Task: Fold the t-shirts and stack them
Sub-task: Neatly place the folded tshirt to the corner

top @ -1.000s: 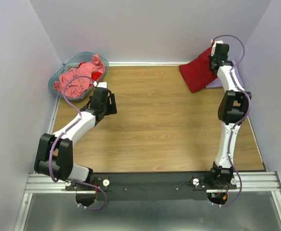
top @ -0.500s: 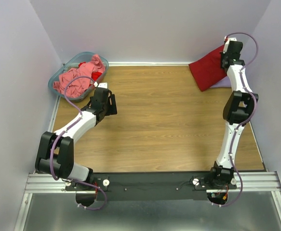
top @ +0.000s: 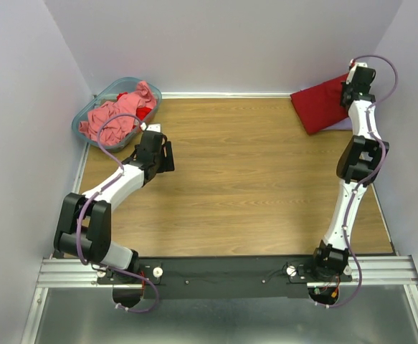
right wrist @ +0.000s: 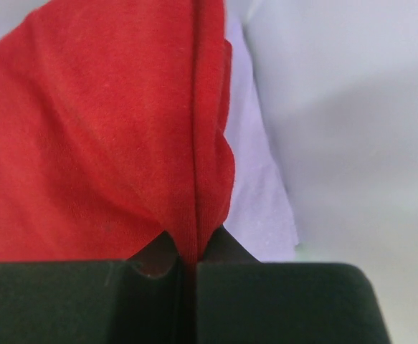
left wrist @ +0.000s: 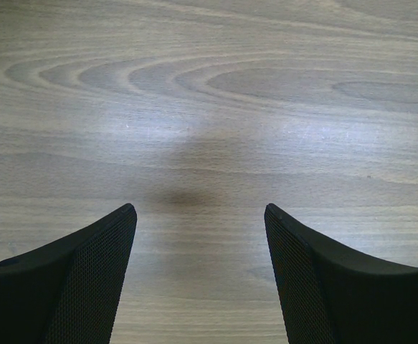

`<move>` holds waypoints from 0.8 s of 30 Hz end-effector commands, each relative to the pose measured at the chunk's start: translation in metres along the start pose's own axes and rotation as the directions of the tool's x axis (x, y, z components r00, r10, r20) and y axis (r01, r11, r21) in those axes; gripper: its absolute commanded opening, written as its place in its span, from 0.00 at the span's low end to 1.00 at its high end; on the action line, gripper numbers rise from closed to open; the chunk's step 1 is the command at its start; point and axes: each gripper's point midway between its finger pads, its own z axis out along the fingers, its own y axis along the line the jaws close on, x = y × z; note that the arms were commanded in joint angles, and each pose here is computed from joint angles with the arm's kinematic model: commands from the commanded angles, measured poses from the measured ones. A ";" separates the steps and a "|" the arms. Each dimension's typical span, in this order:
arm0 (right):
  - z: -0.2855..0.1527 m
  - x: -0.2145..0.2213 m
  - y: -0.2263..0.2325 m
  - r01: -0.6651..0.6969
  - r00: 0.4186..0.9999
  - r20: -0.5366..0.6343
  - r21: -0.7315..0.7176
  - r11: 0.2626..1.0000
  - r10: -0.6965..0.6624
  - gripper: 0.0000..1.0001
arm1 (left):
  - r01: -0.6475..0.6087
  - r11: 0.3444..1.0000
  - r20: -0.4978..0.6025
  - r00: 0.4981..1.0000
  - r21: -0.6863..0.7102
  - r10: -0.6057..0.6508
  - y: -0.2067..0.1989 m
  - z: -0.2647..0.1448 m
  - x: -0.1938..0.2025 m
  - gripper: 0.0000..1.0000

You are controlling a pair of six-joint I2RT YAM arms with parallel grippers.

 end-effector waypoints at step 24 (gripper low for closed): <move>-0.046 -0.009 -0.049 -0.264 0.964 0.072 0.193 0.945 0.255 0.76 | 0.013 0.999 0.116 0.993 0.033 -0.017 -0.004 -0.019 -0.035 0.80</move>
